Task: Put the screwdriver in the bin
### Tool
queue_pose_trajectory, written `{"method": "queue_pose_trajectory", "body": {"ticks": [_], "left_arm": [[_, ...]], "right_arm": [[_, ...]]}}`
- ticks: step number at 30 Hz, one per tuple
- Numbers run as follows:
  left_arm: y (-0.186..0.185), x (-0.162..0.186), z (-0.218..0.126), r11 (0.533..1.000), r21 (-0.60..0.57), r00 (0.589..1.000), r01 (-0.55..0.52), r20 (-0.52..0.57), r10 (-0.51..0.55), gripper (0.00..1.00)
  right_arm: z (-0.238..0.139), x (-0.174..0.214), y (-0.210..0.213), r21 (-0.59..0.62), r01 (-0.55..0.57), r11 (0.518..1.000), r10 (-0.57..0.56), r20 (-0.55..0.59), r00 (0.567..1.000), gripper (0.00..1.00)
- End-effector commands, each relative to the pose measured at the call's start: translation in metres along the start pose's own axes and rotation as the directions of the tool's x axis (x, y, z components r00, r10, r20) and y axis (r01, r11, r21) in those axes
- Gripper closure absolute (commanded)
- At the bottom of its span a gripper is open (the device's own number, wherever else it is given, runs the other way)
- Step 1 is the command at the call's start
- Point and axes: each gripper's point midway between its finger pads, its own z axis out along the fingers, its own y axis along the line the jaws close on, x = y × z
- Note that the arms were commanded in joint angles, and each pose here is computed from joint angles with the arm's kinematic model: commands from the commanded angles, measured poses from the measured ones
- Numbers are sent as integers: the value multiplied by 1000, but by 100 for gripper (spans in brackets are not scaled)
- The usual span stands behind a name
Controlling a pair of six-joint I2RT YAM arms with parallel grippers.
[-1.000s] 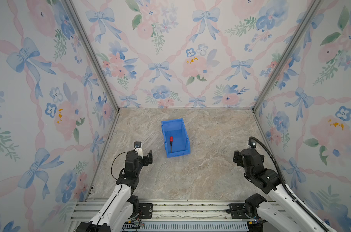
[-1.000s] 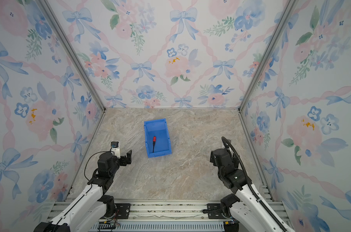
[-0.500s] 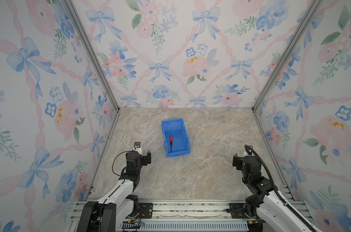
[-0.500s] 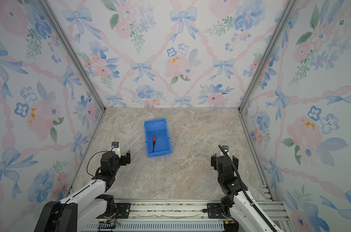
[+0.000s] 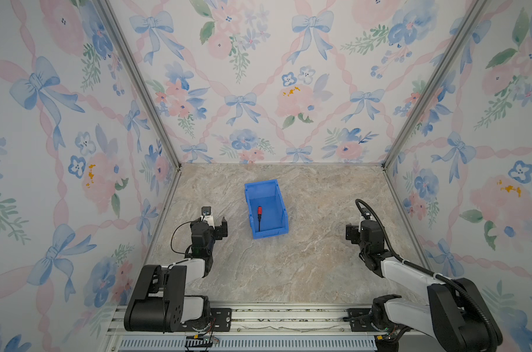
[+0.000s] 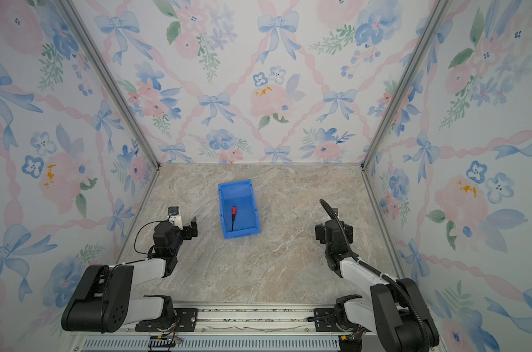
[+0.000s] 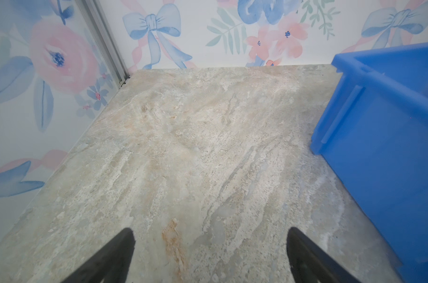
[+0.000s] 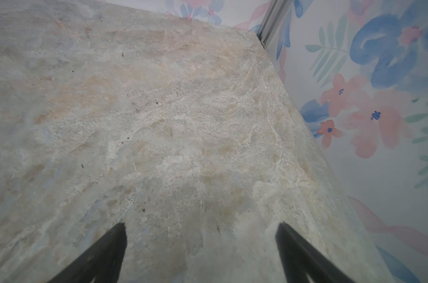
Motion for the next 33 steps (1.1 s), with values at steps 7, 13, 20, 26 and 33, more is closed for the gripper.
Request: {"method": "queue_pose_trajectory", "body": {"ticks": [7, 13, 20, 26, 33], "left_arm": [[-3, -15, 16, 999, 23, 994, 25, 108, -27, 2], [-6, -12, 14, 999, 43, 993, 17, 118, -22, 2], [-7, -13, 13, 1000, 27, 992, 5, 128, -8, 2], [-7, -14, 13, 1000, 27, 991, 3, 131, -7, 3], [-7, -13, 14, 1000, 27, 992, 2, 128, -6, 2]], "right_arm": [[31, -49, -3, -35, -70, 997, 74, 121, 990, 3], [47, -42, -3, -72, -127, 989, 136, 145, 980, 3], [45, -35, -1, -74, -129, 989, 141, 187, 972, 3], [46, -35, 0, -72, -125, 990, 136, 185, 973, 3], [46, -35, 0, -72, -125, 990, 137, 185, 973, 3]]}}
